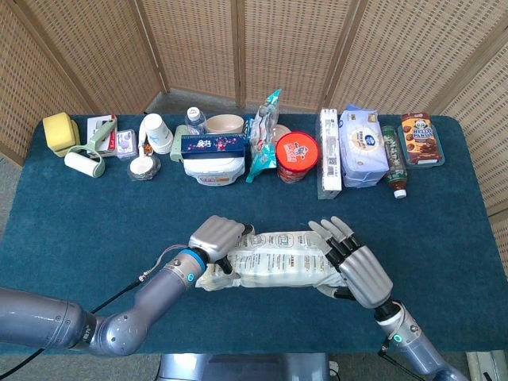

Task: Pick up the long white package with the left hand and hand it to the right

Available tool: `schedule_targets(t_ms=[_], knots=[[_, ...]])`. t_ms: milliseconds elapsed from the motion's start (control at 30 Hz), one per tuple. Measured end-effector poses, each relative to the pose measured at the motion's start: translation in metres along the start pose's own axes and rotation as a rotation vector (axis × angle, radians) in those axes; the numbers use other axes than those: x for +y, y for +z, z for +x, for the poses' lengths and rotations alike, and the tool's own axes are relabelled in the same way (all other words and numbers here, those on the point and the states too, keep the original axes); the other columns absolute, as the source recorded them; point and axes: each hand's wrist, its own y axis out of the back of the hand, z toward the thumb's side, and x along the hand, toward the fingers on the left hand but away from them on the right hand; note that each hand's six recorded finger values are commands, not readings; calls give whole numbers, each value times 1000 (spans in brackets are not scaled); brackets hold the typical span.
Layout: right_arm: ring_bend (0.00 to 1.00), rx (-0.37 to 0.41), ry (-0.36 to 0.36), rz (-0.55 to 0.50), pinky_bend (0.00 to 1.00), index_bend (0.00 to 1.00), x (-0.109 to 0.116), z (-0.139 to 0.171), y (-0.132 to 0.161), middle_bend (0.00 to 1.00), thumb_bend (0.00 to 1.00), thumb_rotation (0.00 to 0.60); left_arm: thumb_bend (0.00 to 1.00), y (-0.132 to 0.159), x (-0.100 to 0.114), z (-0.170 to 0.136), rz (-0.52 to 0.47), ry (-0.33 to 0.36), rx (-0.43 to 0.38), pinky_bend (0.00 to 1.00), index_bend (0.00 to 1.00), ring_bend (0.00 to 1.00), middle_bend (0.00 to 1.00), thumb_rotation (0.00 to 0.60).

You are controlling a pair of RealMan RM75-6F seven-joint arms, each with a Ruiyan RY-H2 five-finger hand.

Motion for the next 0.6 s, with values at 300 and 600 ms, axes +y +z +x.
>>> schedule_targets(t_ms=[300,600], knots=[[0,22,-3,90,0,0,5,12,-5,0,0,600,11,-8,18,-1,24,47,38,628,485,481,532,600],[0,37,-3,110,0,0,-1,9,6,0,0,600,11,-6,19,-5,26,46,25,628,485,480,532,600]])
